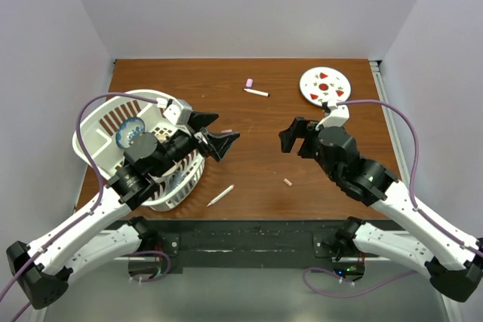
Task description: Insert the pens into the pen caps
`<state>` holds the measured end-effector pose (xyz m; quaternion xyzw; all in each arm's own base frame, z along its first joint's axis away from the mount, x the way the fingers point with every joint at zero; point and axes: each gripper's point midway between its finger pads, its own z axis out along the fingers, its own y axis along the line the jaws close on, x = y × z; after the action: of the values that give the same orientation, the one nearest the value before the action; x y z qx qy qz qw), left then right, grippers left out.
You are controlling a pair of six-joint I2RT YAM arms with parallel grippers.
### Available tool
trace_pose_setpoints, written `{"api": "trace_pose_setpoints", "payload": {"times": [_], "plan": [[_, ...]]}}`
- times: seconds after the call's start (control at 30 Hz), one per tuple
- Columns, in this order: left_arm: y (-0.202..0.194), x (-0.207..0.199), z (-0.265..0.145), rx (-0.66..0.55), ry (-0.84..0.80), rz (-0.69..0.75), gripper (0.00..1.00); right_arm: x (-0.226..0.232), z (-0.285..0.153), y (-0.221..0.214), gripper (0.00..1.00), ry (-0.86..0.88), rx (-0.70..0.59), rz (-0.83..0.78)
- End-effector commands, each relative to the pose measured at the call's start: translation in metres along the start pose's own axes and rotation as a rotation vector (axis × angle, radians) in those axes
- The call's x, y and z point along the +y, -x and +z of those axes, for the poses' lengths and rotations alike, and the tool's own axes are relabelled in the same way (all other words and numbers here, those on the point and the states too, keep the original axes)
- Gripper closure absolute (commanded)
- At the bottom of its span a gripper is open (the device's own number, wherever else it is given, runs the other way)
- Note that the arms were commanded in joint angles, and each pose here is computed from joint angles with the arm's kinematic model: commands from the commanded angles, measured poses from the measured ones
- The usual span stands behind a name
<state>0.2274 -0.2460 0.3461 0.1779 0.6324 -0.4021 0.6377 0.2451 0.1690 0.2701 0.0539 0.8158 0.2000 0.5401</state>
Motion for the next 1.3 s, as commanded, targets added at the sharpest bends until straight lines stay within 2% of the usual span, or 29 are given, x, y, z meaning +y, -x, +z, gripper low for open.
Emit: {"api": "trace_pose_setpoints", "payload": {"times": [0.0,0.17,0.4,0.57,0.6,0.7,0.83,0.97,1.13,1.27], "plan": [[0.010,0.000,0.000,-0.048,-0.005,0.032,0.00,-0.004,-0.001,0.015,0.01,-0.047,-0.046,0.028],[0.012,-0.002,-0.001,-0.052,-0.013,0.031,0.00,-0.019,0.000,0.023,0.01,-0.138,-0.089,0.002],[0.014,-0.004,-0.003,-0.061,-0.021,0.035,0.00,-0.040,0.024,0.027,0.02,-0.291,-0.108,-0.295],[0.017,-0.001,-0.006,-0.074,-0.004,0.046,0.00,-0.040,0.050,-0.007,0.04,-0.300,0.047,-0.424],[0.017,0.000,-0.006,-0.076,-0.002,0.048,0.00,-0.042,0.062,-0.024,0.06,-0.294,0.118,-0.475],[0.018,-0.002,-0.007,-0.078,-0.010,0.048,0.00,-0.064,0.081,-0.036,0.11,-0.309,0.265,-0.580],[0.019,-0.007,-0.008,-0.083,-0.038,0.052,0.01,-0.120,0.112,-0.044,0.21,-0.458,0.420,-0.617],[0.019,-0.007,-0.008,-0.085,-0.034,0.052,0.01,-0.153,0.127,-0.061,0.27,-0.447,0.566,-0.734],[0.017,-0.006,-0.008,-0.083,-0.034,0.052,0.01,-0.203,0.126,-0.070,0.31,-0.457,0.682,-0.660],[0.018,-0.007,-0.008,-0.087,-0.041,0.054,0.01,-0.216,0.128,-0.068,0.37,-0.376,0.706,-0.621]]}}
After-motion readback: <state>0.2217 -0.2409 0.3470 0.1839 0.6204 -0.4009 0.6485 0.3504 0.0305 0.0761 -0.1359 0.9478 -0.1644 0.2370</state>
